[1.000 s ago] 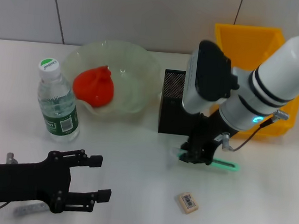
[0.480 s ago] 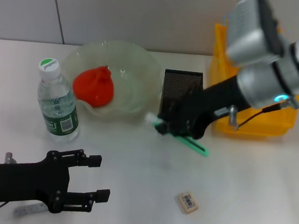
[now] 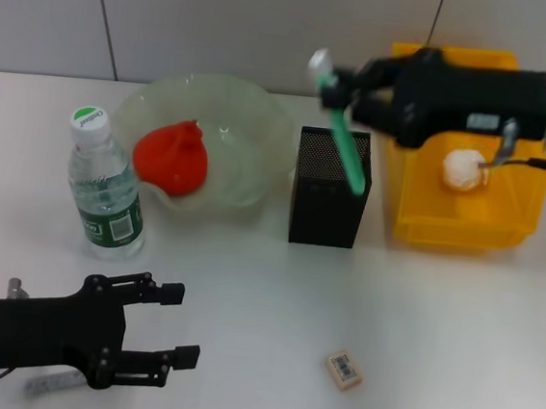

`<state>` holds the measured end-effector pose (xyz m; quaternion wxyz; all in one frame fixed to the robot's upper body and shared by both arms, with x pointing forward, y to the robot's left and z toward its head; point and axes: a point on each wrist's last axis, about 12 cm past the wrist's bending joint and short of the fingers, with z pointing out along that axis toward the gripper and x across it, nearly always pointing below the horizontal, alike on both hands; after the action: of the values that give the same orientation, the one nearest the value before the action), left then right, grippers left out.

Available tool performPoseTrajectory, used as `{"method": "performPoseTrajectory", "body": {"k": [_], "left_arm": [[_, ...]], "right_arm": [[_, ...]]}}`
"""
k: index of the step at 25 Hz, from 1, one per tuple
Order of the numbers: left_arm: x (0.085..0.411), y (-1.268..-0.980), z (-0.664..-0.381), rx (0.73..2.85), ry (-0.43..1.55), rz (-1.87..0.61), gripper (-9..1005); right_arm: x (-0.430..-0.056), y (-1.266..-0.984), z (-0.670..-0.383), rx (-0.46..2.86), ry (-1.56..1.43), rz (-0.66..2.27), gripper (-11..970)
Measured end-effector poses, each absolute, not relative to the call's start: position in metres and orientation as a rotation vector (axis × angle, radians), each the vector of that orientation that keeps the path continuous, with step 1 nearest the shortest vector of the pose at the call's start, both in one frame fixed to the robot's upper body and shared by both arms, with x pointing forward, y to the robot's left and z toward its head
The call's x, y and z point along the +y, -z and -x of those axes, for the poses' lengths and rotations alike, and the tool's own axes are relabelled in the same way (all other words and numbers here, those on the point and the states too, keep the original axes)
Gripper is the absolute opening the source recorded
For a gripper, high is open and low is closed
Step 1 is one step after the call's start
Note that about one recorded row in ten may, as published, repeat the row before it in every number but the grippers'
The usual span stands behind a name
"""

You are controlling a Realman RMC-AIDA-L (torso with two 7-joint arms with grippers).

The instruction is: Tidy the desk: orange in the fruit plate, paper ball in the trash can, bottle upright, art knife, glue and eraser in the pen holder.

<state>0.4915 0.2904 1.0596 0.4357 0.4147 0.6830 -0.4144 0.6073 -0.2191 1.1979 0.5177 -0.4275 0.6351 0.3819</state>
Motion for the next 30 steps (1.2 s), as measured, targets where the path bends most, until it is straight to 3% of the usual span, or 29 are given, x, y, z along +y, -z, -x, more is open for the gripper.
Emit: {"method": "performPoseTrajectory", "body": {"k": [10,20,30], "left_arm": [[0.291,-1.060,-0.492,1.701,1.030,-1.039,808],[0.291,-1.058,-0.490,1.707,1.033,-1.043,808],[0.292,-1.060,-0.486,1.694,1.052,-1.045,809]], "right_arm": [[-0.218,-1.167,-0.632,1.596,-0.864,0.761,175],[-0.196,-1.145,-0.649,1.683,-0.802,0.703,179],[-0.190,-1.135,-0.648,1.693,-0.781,0.731,182]]}}
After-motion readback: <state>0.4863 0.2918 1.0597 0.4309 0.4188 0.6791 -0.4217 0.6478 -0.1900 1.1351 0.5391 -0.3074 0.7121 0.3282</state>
